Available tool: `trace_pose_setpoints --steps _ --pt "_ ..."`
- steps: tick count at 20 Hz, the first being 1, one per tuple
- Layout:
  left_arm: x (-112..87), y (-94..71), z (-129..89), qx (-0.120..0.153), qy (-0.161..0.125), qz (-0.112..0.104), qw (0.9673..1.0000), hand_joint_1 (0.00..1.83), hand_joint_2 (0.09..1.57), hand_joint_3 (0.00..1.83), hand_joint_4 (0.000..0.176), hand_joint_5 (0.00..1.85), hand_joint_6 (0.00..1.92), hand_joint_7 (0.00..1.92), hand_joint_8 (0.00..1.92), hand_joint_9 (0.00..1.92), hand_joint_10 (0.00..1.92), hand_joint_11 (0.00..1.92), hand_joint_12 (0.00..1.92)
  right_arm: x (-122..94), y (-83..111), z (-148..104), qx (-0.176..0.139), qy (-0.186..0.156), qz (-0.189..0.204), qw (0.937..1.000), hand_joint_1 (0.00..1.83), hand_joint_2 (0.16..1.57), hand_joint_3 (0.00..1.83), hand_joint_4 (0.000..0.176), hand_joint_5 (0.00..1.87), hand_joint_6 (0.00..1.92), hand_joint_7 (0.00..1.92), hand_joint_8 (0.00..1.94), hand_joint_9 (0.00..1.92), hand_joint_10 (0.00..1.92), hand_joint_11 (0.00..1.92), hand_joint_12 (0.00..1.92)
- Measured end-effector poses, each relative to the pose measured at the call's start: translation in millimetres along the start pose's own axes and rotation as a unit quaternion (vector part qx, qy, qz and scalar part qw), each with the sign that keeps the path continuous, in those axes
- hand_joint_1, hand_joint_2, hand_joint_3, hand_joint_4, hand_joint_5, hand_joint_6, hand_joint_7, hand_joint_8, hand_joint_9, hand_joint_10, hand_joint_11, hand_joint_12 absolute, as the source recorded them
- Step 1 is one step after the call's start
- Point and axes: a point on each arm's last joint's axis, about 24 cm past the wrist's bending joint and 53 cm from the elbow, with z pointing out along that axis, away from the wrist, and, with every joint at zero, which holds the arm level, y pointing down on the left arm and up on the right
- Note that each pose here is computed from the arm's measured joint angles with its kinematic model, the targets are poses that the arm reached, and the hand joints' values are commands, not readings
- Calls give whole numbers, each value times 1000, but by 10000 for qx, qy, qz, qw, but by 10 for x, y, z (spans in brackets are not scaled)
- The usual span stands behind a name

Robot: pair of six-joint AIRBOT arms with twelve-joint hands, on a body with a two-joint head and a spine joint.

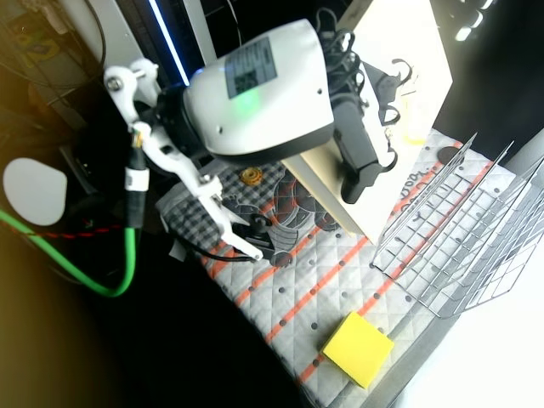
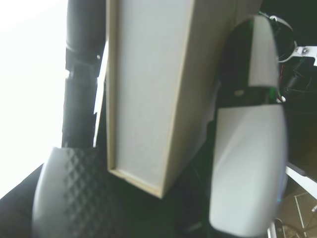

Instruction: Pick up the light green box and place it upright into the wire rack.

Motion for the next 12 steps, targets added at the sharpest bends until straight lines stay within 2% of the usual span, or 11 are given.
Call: trace_pose_setpoints --steps 1,2,3,7,8,9,10,11,12 --pt "8 3 0 -6 15 4 10000 574 1074 0 64 482 2 326 2 291 3 0 793 18 -16 30 9 -6 25 10000 1133 1177 0 0 867 1140 1443 2 1602 1 1419 551" --pt "11 4 0 -8 20 6 10000 574 1074 0 64 482 2 326 2 291 3 0 793 33 -20 46 15 1 40 10000 1133 1177 0 0 867 1140 1443 2 1602 1 1419 551" --pt "10 6 0 -14 19 5 10000 581 1070 0 51 483 1 319 0 289 1 0 812 68 -27 81 12 18 58 10000 1129 1184 2 0 851 1164 1459 6 1605 2 1438 519" --pt "24 31 18 -17 25 -22 10000 589 1070 0 52 482 1 318 1 288 1 0 818 194 -54 206 39 76 151 9999 1129 1185 0 0 851 1164 1465 2 1609 2 1414 589" --pt "35 26 27 -2 40 -28 10000 583 1071 0 44 483 1 319 2 291 2 0 819 221 -67 226 62 98 164 9998 1133 1177 0 0 868 1138 1471 2 1623 6 1410 610" --pt "35 21 34 4 46 -23 10000 567 1070 0 25 493 5 316 2 292 2 0 820 236 -98 246 98 105 167 9998 1130 1182 1 0 856 1157 1475 3 1633 8 1410 619" --pt "31 16 39 25 53 -6 10000 555 1076 2 18 493 4 312 0 290 1 0 822 245 -136 259 154 108 176 9997 1127 1189 2 0 843 1176 1477 2 1628 4 1403 613" --pt "23 22 40 18 31 -21 10000 553 1077 2 17 493 4 311 0 290 1 0 823 254 -172 270 207 115 179 9996 1126 1190 2 0 840 1181 1477 2 1627 4 1402 611" --pt "26 30 40 6 33 -25 10000 589 1072 0 22 493 3 314 1 287 0 0 821 263 -211 284 271 114 203 9994 1128 1185 2 0 849 1168 1485 2 1629 2 1406 556"
